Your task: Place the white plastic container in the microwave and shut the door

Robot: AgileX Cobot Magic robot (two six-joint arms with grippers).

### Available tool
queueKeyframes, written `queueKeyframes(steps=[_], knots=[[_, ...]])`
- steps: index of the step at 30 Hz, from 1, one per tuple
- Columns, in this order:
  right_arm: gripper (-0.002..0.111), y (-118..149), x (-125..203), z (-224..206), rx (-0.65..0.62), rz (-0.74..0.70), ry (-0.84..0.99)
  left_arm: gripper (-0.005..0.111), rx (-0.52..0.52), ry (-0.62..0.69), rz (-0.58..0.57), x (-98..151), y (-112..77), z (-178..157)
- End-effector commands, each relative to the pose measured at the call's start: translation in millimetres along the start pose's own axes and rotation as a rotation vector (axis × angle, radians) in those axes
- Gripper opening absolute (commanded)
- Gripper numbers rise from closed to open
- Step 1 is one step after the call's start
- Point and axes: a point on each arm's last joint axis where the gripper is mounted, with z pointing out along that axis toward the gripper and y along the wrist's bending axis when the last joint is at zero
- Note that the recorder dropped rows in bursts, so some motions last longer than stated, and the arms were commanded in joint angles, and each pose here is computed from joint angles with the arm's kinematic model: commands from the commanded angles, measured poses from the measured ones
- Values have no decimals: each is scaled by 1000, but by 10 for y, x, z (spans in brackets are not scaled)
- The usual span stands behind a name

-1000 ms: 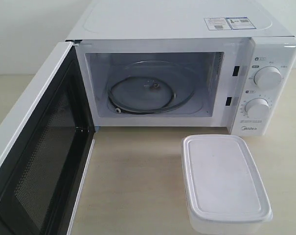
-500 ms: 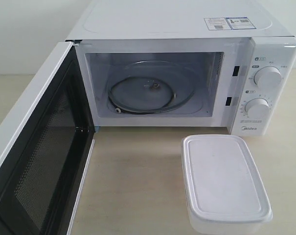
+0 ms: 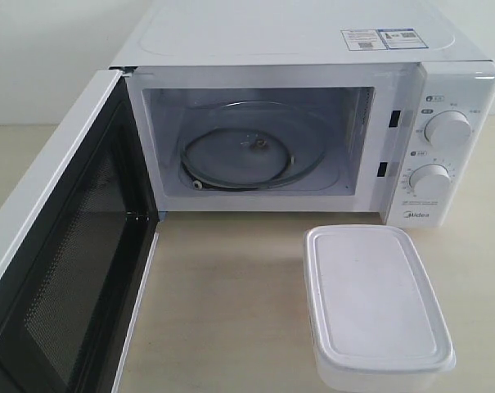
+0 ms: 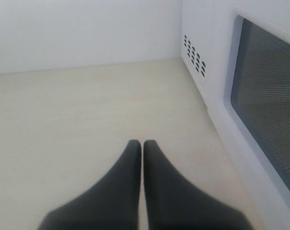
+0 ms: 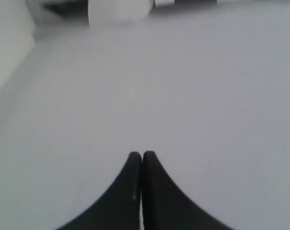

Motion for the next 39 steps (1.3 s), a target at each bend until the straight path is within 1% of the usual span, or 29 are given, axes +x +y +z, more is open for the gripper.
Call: queueKeyframes(steps=[1,4,7,10,12,13,14,17,19,23,25,27,29,31,33,35,37,39], knots=[[0,-18,279,260,37,22,584,4,-2,0,-21,11,-1,1],[0,-29,548,434,47,26,792,4,-2,0,-21,11,-1,1],[0,-41,872,552,73,52,1045,4,-2,0,-21,11,-1,1],[0,-54,1211,626,169,149,1335,4,-2,0,-21,11,-1,1],[0,-62,1436,627,221,174,1518,4,-2,0,-21,11,-1,1],[0,-67,1513,617,222,160,1582,4,-2,0,-21,11,-1,1],[0,-86,1604,601,204,106,1643,4,-2,0,-21,11,-1,1],[0,-113,1799,552,209,69,1741,4,-2,0,-21,11,-1,1],[0,-117,1906,499,154,18,1824,4,-2,0,-21,11,-1,1],[0,-64,2141,390,15,14,1974,4,-2,0,-21,11,-1,1],[0,-59,2238,330,-12,14,2056,4,-2,0,-21,11,-1,1],[0,-55,2339,281,-41,17,2181,4,-2,0,-21,11,-1,1],[0,-11,2417,262,-90,73,2273,4,-2,0,-21,11,-1,1],[0,65,2476,266,-178,161,2313,4,-2,0,-21,11,-1,1],[0,123,2497,294,-239,231,2302,4,-2,0,-21,11,-1,1],[0,128,2512,302,-267,276,2293,4,-2,0,-21,11,-1,1],[0,103,2510,326,-326,357,2286,4,-2,0,-21,11,-1,1],[0,49,2508,372,-344,457,2259,4,-2,0,-21,11,-1,1]])
